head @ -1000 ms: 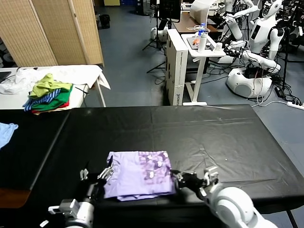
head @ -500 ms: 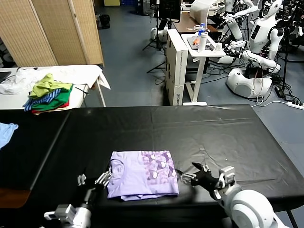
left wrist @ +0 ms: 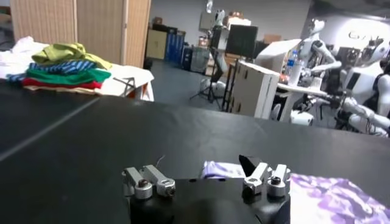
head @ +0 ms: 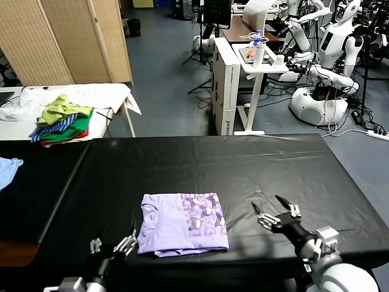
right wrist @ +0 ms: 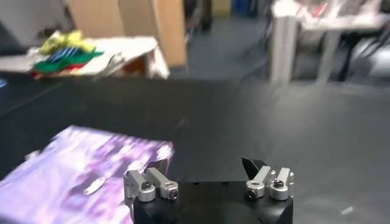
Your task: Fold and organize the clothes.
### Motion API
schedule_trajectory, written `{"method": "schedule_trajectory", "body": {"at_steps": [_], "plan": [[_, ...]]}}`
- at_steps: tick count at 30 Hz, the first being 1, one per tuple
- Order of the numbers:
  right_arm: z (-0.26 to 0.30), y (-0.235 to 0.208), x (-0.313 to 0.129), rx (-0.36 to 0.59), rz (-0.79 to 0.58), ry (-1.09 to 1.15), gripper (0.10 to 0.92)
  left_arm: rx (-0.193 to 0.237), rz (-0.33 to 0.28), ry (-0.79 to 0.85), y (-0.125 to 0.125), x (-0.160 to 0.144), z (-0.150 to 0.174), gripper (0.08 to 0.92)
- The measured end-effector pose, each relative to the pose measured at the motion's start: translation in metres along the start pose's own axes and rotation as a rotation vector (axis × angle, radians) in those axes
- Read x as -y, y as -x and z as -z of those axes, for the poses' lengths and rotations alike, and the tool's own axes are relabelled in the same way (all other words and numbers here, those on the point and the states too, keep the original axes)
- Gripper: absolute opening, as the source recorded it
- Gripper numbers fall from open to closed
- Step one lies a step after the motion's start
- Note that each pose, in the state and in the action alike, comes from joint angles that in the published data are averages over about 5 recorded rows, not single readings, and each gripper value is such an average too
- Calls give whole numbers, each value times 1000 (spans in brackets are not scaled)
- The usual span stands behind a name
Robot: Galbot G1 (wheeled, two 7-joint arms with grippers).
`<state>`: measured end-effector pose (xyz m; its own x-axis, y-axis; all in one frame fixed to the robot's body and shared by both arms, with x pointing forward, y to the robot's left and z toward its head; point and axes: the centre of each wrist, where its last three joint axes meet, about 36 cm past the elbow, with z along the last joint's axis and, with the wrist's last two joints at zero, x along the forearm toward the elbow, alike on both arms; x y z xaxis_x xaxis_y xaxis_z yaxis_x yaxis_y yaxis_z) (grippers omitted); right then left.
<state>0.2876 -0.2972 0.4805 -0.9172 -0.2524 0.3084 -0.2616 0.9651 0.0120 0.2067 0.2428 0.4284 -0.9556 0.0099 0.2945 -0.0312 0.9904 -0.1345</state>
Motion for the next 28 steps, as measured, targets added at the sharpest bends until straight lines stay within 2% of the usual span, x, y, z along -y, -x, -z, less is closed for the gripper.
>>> {"method": "schedule_trajectory", "body": {"at_steps": [5, 9, 15, 28], "plan": [[-17, -17, 4, 86, -101, -18, 907, -31, -1, 2, -12, 1, -2, 907], [-27, -30, 6, 109, -136, -15, 907, -66, -11, -4, -19, 2, -1, 907], [-35, -47, 4, 75, -174, -1, 907, -84, -15, 3, -26, 2, 3, 907], [-38, -57, 1, 36, -181, 11, 907, -84, -14, 7, -29, 1, 7, 907]]}}
